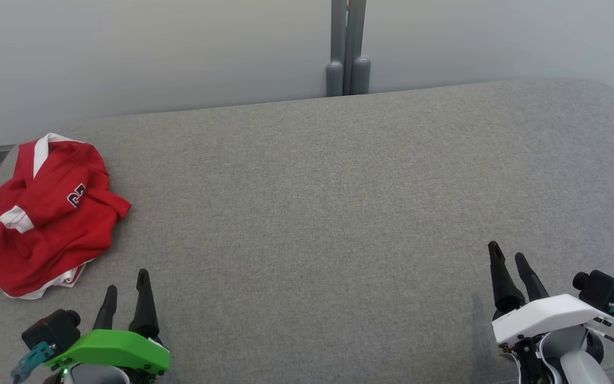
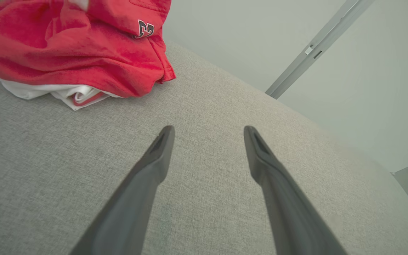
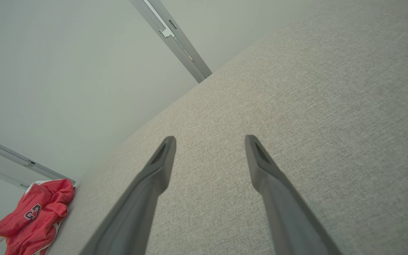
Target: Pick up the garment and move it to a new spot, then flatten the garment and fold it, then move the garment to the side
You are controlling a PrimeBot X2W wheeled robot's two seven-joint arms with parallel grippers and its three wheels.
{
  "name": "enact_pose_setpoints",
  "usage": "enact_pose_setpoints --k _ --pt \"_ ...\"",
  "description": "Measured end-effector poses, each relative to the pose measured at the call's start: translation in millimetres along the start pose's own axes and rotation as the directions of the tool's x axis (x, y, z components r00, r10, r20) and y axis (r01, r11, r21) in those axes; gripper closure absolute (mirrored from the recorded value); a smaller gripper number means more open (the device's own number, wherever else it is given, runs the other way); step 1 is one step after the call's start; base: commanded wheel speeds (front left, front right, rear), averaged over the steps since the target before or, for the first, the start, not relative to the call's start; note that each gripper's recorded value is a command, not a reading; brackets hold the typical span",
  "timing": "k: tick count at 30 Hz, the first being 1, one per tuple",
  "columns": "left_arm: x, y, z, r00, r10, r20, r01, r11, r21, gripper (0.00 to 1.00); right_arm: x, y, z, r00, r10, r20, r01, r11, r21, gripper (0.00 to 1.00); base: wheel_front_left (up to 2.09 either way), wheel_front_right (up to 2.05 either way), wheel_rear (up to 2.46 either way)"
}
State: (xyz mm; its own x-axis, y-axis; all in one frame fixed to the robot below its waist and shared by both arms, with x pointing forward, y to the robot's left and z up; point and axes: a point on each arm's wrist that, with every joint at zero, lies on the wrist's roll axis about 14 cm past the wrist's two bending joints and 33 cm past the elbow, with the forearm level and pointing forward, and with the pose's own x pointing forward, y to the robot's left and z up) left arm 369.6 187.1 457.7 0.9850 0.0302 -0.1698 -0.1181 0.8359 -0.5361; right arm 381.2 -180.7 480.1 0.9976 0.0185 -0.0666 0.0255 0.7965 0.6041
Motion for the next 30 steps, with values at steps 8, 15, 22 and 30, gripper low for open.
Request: enact_pose_setpoints --k 8,15,22,30 --pt "0 0 0 1.0 -0.001 0.008 0.0 0.994 0.107 0.0 0 -4 2 1.0 -0.008 0.014 0.009 0.997 -0.08 0.0 0.0 0.0 0.0" --pt "-1 0 -4 1.0 -0.007 0.004 0.006 0.983 0.186 0.0 0 -7 1 1.0 -0.011 0.01 0.013 0.983 -0.182 0.0 0.0 0.0 0.0" --pt "-2 -2 -2 1.0 -0.02 0.019 0.014 0.963 0.267 0.0 2 -3 0 1.0 0.009 0.008 -0.006 0.964 -0.267 0.0 0.0 0.0 0.0" --pt "-3 -5 0 0.999 -0.041 0.035 0.026 0.938 0.346 0.0 2 7 -4 0.999 0.047 -0.001 -0.044 0.937 -0.346 0.0 0.0 0.0 0.0"
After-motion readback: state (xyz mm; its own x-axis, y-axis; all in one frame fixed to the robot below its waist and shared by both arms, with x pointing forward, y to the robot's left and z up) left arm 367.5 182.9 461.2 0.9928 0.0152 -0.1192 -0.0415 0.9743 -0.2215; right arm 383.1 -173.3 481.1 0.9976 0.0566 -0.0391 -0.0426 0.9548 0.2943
